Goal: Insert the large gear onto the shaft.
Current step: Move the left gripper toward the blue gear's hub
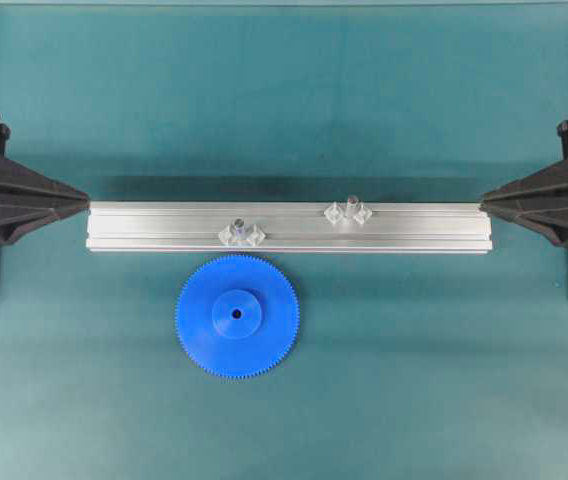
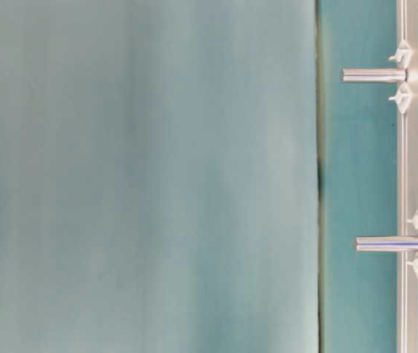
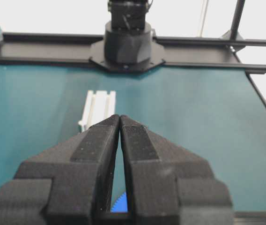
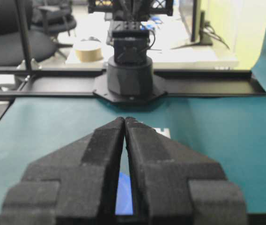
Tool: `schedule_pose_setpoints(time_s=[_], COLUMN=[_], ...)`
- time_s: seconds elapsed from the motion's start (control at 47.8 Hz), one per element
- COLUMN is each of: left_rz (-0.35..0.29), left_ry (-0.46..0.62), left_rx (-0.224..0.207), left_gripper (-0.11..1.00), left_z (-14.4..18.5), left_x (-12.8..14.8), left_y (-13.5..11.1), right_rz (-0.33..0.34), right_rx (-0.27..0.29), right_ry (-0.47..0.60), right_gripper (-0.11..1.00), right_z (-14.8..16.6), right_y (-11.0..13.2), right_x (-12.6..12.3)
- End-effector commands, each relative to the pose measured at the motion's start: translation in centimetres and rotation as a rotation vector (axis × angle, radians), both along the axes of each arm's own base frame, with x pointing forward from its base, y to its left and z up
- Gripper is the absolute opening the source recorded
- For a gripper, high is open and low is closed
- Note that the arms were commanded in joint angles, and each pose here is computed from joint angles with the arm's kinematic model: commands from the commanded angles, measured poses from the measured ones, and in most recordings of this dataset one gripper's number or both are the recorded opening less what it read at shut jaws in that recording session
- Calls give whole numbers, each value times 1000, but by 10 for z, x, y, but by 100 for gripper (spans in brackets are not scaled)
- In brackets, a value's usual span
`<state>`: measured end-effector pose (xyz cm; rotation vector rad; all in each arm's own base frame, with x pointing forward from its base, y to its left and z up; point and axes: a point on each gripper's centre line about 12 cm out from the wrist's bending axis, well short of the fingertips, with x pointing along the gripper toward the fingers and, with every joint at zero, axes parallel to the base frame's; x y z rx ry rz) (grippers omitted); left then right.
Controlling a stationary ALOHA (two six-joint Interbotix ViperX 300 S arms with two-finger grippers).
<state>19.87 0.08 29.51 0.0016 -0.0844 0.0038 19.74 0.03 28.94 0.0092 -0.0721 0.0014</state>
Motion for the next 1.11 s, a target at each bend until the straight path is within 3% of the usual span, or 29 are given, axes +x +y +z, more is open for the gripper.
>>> schedule_pose_setpoints(time_s=[0.0, 0.063, 0.126, 0.293, 0.481, 0.67, 0.795, 0.921, 1.088], left_rz=[-73, -90, -103, -103, -97, -88, -85, -80, -76], left_ry=[66, 139, 214, 358, 542, 627, 675, 733, 757], left_rx=[14, 16, 19, 28, 14, -10, -11, -14, -40], left_gripper=[11, 6, -1, -1, -1, -1, 0, 17, 65], left_z=[-1, 0, 0, -1, -28, -41, -48, -56, -61], left_x=[8, 16, 27, 61, 97, 123, 140, 148, 156], left_y=[-15, -19, -23, -27, -30, -33, -34, -35, -38], right_rz=[-7, -9, -9, 0, 0, 3, -1, -3, -4], right_rx=[5, 15, 28, 67, 93, 91, 92, 90, 88], right_ry=[-12, 35, 81, 219, 439, 508, 637, 700, 717], right_gripper=[16, 17, 12, 10, 10, 11, 13, 14, 18], right_z=[8, 4, 4, 7, -2, -15, -33, -43, -46], right_y=[-1, -2, -2, 0, 2, 3, 4, 4, 4], right_x=[4, 6, 7, 10, 13, 13, 14, 17, 18])
